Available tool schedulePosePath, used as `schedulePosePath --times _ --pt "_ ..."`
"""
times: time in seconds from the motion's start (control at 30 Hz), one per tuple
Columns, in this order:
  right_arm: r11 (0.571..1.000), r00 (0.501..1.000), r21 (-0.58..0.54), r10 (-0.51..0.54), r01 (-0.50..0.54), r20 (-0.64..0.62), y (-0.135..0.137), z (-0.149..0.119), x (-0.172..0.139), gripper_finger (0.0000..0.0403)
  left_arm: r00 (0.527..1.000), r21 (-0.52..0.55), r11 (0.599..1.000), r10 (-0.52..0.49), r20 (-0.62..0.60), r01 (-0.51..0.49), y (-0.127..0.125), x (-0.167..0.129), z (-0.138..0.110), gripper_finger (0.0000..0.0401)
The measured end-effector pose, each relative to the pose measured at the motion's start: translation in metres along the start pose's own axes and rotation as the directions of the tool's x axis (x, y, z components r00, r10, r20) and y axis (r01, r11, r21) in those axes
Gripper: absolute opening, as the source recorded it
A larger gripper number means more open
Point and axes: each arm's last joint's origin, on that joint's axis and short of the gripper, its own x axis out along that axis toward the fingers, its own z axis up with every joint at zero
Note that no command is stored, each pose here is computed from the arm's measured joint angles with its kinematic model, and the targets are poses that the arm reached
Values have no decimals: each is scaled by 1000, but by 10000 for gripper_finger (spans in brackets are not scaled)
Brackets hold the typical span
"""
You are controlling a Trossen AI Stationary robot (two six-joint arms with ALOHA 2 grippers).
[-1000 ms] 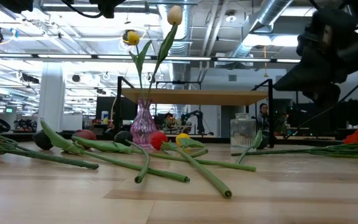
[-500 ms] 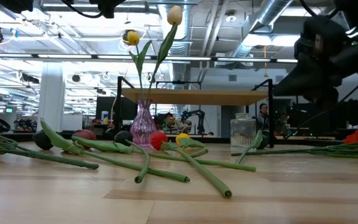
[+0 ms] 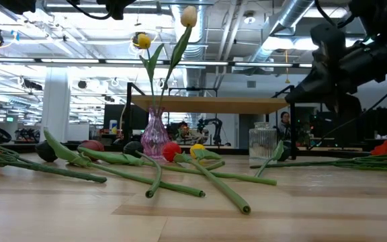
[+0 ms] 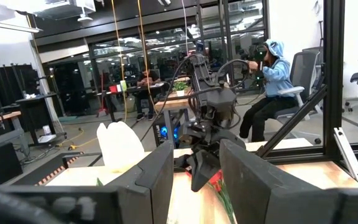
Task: Pick and place flowers into a vace then onto a shelf
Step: Put the top black tulip into the purple vase
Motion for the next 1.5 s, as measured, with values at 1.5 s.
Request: schedulePosePath --times 1.5 --pt "984 984 107 -125 139 -129 -13 -26 22 102 1000 -18 1000 0 0 0 0 0 0 122"
